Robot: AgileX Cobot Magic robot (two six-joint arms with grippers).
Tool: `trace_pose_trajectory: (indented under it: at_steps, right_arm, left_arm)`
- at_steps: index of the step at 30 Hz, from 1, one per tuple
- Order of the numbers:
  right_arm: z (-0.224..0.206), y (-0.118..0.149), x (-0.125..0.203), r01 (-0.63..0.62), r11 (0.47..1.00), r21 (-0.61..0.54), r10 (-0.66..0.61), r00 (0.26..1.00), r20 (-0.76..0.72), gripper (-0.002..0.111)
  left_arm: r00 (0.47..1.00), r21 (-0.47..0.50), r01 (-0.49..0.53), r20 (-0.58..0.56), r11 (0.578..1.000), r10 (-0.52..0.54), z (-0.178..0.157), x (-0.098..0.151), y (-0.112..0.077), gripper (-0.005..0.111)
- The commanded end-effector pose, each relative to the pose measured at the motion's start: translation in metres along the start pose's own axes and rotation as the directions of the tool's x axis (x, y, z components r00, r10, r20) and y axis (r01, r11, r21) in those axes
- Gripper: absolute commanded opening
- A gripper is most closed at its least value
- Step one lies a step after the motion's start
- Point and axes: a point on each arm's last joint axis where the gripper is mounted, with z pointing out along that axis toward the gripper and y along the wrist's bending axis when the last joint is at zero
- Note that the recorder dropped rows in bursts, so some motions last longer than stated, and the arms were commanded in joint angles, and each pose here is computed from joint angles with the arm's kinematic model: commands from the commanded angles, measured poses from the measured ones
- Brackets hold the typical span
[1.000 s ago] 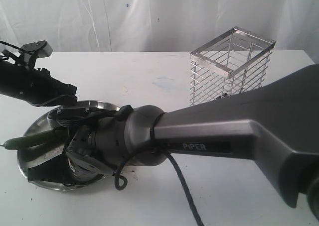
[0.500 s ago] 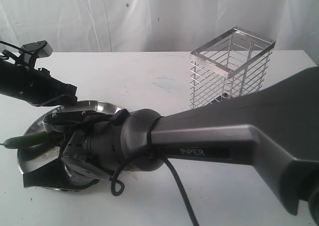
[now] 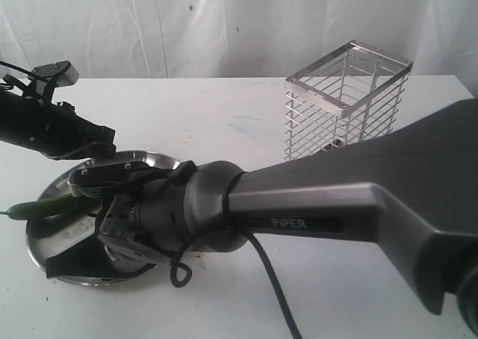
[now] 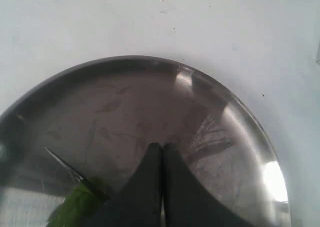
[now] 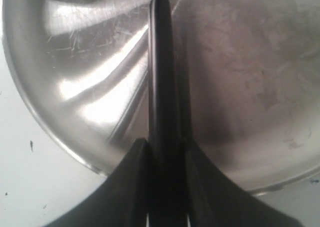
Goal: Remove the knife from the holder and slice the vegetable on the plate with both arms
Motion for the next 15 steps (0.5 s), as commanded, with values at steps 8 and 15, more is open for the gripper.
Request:
trace_pose_trajectory:
  at_steps: [8,15]
  right_arm:
    - [-0.0005,-0.0024,-0.0043,-0.001,1.000,0.002,0.001,1.000,0.009,0.000]
    - [-0.0013,-0.0020,-0.0050,-0.002,1.000,-0.002,0.002,1.000,0.013,0.000]
  left_arm:
    - [1.000,0.022,0.016,0.003,1.000,-0.016,-0.0021,0.0001,-0.0040,0.002]
    - [1.000,0.021,0.016,0.004,1.000,-0.016,-0.0021,0.0000,-0.0039,0.002]
